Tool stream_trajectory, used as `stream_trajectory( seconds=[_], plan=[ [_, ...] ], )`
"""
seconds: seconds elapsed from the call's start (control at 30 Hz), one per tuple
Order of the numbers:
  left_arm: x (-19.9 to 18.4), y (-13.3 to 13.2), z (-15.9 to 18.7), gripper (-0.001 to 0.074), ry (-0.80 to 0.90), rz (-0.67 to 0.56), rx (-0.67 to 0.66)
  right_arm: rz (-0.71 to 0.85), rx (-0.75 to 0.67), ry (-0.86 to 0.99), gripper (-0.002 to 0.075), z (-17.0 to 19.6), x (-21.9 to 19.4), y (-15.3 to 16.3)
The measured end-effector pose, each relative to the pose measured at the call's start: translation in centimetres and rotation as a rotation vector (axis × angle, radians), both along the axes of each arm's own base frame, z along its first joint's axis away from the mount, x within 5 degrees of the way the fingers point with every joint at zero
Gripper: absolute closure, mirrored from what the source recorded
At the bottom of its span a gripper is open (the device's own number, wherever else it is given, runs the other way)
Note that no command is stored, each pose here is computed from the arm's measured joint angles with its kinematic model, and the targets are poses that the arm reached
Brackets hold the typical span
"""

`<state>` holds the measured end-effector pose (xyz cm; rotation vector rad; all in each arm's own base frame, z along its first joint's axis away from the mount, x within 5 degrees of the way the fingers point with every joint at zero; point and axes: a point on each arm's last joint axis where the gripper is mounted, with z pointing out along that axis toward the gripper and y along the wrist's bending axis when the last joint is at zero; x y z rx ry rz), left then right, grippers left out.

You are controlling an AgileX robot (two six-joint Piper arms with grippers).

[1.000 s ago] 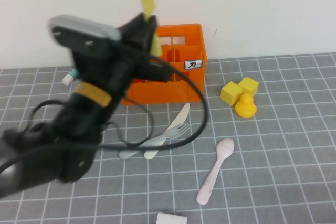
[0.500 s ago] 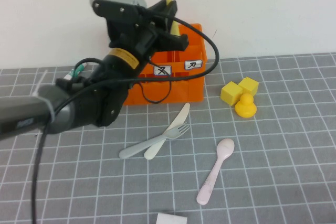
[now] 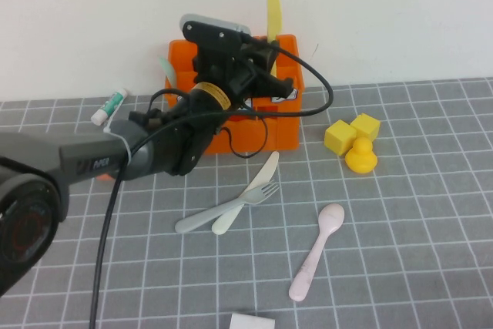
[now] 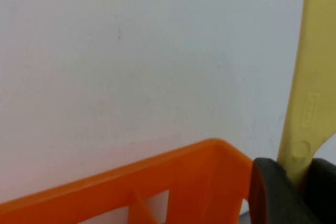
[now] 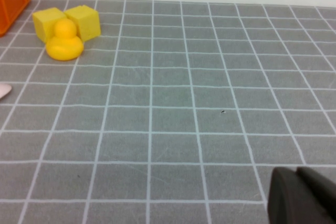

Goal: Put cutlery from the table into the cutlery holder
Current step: Place the knife on the box, then pick up the fork

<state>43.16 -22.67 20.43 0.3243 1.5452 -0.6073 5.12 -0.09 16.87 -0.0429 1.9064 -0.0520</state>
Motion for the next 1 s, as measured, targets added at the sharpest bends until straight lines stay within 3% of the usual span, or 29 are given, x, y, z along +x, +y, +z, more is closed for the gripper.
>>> stream_trajectory(
  seconds=[0.13, 0.37, 0.6, 0.7, 0.77, 0.87, 1.0],
  plan=[
    [0.3, -0.4, -0.3, 0.0582, 0.018, -0.027, 0.059, 0.003, -0.008, 0.0, 0.0729, 0.0, 0.0, 0.0],
    [0.3, -0.3, -1.1, 0.0325, 0.11, -0.022, 0.098, 0.004, -0.012, 0.0, 0.0729, 0.0, 0.0, 0.0],
    [-1.0, 0.8, 3.5, 0.0286, 0.15, 0.01, 0.224, 0.004, -0.012, 0.0, 0.0729, 0.0, 0.0, 0.0],
    [-2.4, 1.6, 7.5, 0.0344, 0.132, 0.038, 0.255, 0.004, -0.012, 0.0, 0.0729, 0.0, 0.0, 0.0],
    [-3.6, 2.1, 10.0, 0.0423, 0.117, 0.054, 0.283, 0.004, -0.012, 0.0, 0.0729, 0.0, 0.0, 0.0],
    [-5.8, 3.1, 13.2, 0.0604, 0.146, 0.1, 0.335, 0.004, -0.012, 0.0, 0.0729, 0.0, 0.0, 0.0],
    [-8.4, 4.1, 15.2, 0.071, 0.253, 0.158, 0.407, 0.004, -0.012, 0.0, 0.0729, 0.0, 0.0, 0.0]
  ],
)
